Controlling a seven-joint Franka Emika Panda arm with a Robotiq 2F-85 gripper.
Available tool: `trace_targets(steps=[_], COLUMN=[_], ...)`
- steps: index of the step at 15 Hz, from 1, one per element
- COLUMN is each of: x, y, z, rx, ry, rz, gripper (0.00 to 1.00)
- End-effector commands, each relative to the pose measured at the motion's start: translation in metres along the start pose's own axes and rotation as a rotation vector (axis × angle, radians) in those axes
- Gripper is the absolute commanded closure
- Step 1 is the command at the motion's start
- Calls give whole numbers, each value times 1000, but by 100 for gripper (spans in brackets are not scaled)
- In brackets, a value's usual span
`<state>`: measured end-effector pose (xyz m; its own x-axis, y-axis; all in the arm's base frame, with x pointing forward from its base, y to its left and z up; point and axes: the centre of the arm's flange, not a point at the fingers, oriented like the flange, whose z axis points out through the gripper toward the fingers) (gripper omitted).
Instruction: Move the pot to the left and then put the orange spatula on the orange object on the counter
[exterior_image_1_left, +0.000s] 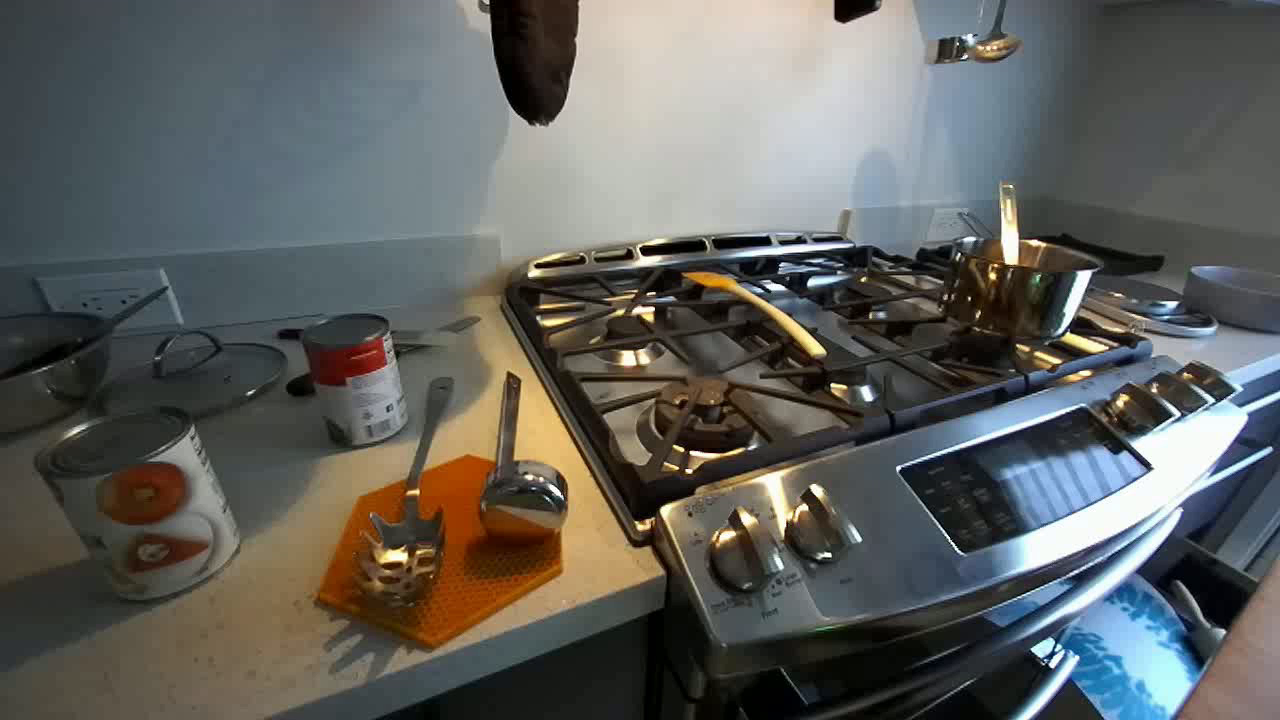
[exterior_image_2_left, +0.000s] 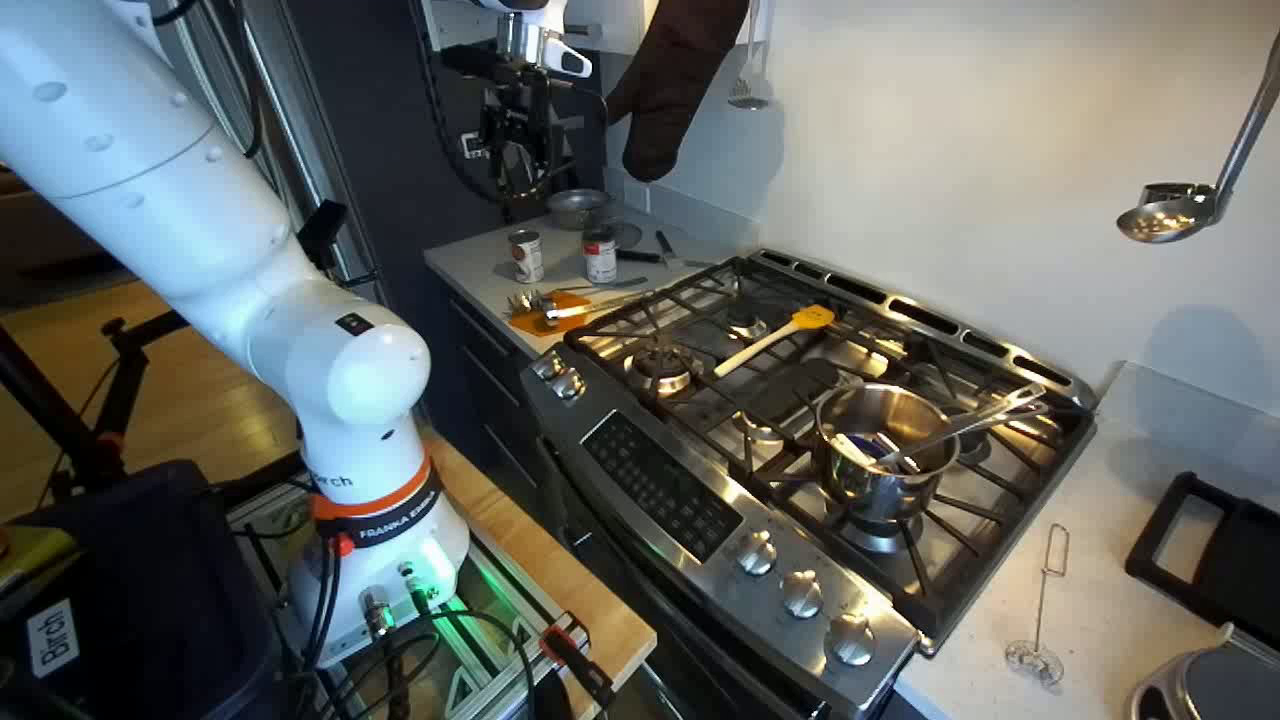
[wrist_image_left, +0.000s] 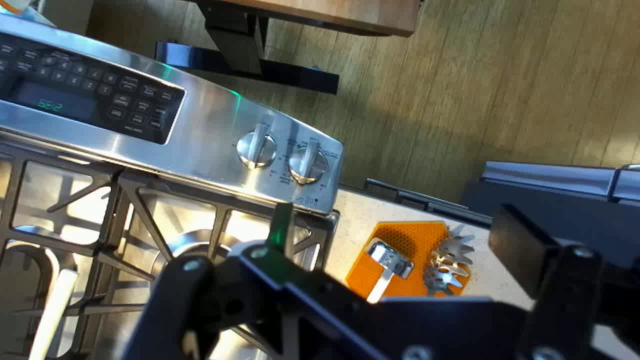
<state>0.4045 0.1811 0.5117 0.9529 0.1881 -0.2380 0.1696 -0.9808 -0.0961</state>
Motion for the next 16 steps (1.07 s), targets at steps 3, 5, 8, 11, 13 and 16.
trace_targets(steps=[3,5,8,11,13,16], x=[0,0,0,-4,-9,-20], y=[0,0,19,75,121,191], z=[0,0,-2,-1,7,31], rx=[0,0,13,33,55,95], ry=[0,0,45,113,132,140], rz=[0,0,50,158,237,361], gripper=[0,0,0,0,0,0])
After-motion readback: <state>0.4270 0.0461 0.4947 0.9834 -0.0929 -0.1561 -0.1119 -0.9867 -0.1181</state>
